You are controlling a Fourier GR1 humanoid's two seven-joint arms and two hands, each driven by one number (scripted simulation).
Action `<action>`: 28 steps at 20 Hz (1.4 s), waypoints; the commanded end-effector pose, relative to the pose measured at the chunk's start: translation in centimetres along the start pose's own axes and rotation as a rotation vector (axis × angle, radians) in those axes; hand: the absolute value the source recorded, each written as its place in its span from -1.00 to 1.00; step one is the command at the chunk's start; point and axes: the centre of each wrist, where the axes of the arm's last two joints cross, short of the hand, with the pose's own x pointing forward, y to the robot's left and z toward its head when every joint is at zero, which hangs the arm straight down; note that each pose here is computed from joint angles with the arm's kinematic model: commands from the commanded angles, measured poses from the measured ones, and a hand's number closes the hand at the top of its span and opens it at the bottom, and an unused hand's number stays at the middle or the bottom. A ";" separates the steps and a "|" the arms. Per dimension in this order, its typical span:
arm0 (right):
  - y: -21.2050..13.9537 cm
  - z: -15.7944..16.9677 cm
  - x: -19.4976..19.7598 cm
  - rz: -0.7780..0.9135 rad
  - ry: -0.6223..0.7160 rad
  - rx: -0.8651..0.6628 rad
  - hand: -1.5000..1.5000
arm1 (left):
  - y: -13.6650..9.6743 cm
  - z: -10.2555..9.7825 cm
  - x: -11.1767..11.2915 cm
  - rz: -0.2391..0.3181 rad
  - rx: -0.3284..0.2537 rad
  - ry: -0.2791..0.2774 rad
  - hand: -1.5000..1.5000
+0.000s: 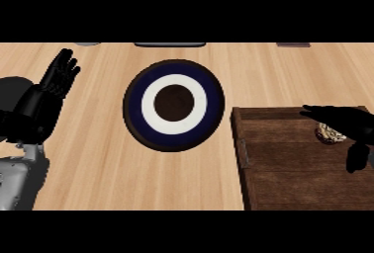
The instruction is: Pick the cupcake from the tray and place it in the plate
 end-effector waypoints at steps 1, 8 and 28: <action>0.7 -0.8 0.3 -0.002 0.028 0.014 -1.00 | 0.0 1.2 0.5 -0.011 -0.008 0.024 0.00; 1.8 -1.7 -0.3 0.013 -0.084 -0.170 1.00 | -0.3 1.4 -0.9 -0.008 0.007 -0.004 0.00; -1.4 -3.5 -5.6 -0.329 -0.096 -0.733 1.00 | -0.7 0.0 0.6 0.010 -0.045 -0.024 0.00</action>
